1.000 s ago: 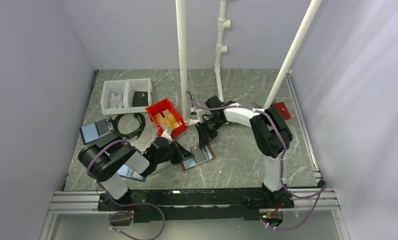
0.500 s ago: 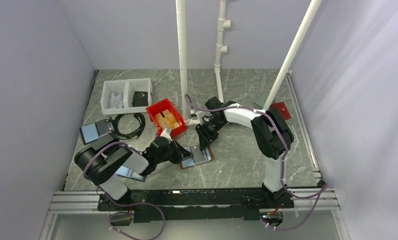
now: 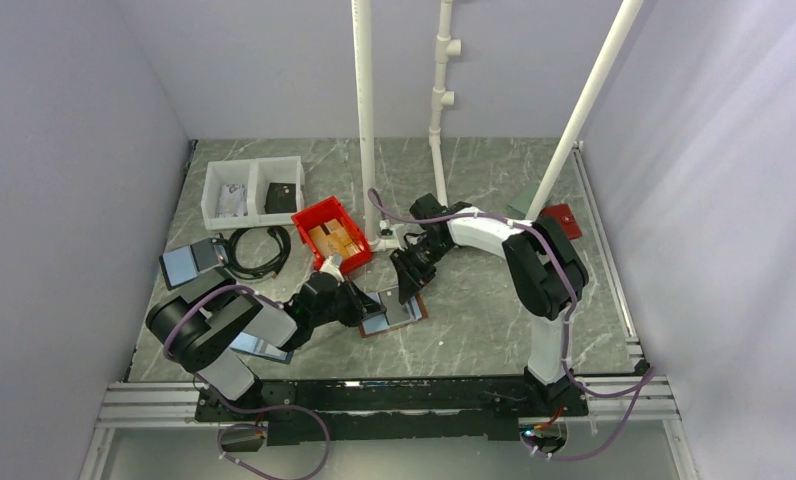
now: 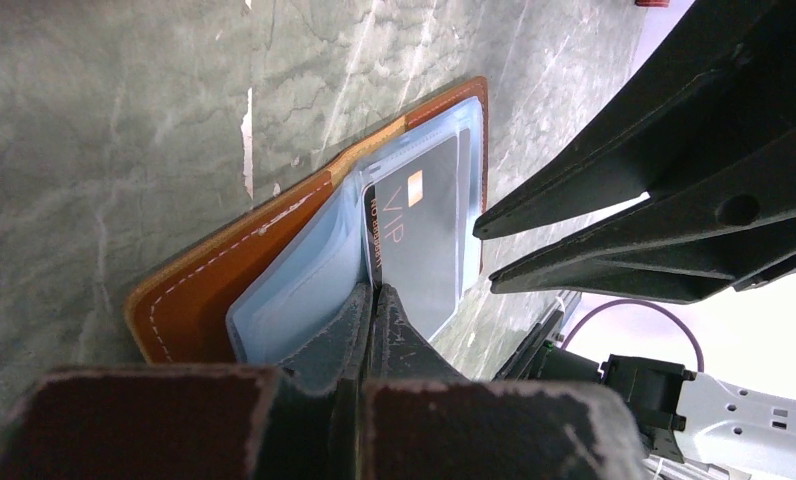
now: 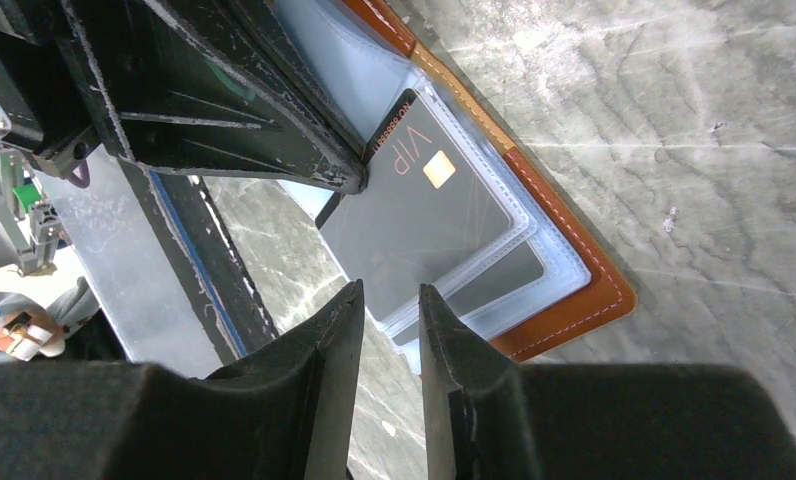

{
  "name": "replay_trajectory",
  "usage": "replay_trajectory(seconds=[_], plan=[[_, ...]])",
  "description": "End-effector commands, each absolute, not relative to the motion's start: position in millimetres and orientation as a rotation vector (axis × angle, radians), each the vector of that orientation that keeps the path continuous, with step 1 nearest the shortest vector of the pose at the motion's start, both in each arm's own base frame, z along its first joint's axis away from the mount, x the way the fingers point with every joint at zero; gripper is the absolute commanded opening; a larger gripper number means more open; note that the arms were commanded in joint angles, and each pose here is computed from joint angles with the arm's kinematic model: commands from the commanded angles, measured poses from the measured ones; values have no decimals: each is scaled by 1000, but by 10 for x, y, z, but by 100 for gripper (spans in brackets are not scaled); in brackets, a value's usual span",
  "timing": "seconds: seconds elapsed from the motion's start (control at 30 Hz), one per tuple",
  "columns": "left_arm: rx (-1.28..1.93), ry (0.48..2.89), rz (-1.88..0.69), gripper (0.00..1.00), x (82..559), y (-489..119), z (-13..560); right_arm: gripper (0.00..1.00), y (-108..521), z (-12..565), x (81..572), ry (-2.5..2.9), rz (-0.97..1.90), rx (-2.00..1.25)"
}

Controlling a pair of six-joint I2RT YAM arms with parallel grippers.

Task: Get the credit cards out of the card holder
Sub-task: Remove the credit card from the card holder.

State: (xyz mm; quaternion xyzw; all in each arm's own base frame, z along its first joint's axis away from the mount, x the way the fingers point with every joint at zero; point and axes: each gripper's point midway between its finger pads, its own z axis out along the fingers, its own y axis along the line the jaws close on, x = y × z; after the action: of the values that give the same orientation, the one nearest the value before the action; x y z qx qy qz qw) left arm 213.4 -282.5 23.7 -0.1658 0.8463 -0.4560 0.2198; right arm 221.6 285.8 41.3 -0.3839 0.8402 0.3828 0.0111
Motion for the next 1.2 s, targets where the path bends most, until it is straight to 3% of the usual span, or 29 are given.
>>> replay_trajectory(seconds=[0.0, 0.3, 0.53, 0.63, 1.17], plan=[[-455, 2346, -1174, 0, 2197, -2740, 165, 29, 2873, 377, 2188, 2631, 1214, -1202], [-448, 2347, -1182, 1, 2198, -2756, 167, 29, 2895, 284, 2131, 2673, 1248, -1183], [-495, 2374, -1160, 32, 2160, -2705, 115, 28, 2882, 201, 2122, 2708, 1238, -1167], [-532, 2398, -1128, 40, 2130, -2650, 52, 27, 2876, 182, 2129, 2714, 1225, -1161], [-625, 2463, -1131, 44, 2058, -2649, -133, 22, 2896, 45, 2179, 2759, 1196, -1039]])
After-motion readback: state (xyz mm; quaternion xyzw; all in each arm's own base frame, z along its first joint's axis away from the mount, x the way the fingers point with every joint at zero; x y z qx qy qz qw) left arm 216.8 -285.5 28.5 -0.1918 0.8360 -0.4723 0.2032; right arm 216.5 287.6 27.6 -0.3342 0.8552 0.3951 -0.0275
